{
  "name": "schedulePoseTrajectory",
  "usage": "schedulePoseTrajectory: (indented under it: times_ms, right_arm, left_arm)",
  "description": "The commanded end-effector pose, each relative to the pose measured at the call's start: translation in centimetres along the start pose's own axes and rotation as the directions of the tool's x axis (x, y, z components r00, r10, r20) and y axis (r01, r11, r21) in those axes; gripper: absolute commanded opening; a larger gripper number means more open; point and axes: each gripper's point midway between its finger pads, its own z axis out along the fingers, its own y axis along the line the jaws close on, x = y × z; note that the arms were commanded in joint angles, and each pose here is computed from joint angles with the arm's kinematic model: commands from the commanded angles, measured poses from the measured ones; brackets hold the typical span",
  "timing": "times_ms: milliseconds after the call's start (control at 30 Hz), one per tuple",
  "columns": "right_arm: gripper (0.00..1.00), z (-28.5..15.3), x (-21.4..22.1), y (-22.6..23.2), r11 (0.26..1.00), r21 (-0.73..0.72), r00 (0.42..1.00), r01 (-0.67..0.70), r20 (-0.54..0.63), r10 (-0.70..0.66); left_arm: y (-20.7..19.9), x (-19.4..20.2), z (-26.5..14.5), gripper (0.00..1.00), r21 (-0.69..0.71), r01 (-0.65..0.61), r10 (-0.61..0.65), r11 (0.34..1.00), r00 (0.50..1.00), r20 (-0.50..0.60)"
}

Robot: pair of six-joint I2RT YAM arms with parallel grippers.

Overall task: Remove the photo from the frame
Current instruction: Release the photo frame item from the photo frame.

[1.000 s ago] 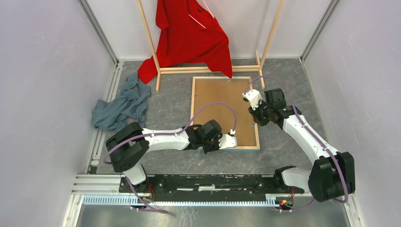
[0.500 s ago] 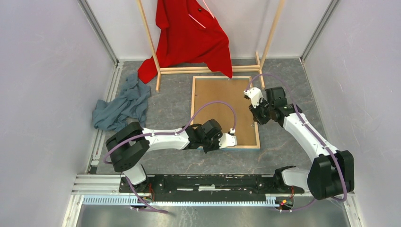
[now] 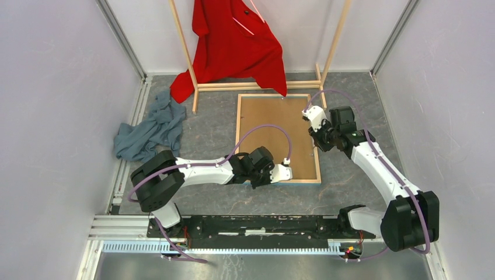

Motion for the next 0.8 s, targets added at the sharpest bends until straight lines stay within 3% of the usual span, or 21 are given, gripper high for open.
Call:
schedulePoseTrajectory:
  times_ms: [0, 767]
  right_arm:
    - [0.0, 0.2, 0.9, 0.1, 1.0, -0.007, 0.999, 0.019, -0.029, -0.019]
    - [0.0, 1.0, 2.7, 0.9, 0.999, -0.034, 0.991, 0.023, -0.131, -0.027]
  left_arm:
    - [0.3, 0.6, 0.6, 0.02, -0.005, 0.074, -0.075, 0.997, 0.997, -0.014]
    - [0.3, 0.7, 0.8, 0.02, 0.0, 0.084, -0.084, 0.996, 0.996, -0.014]
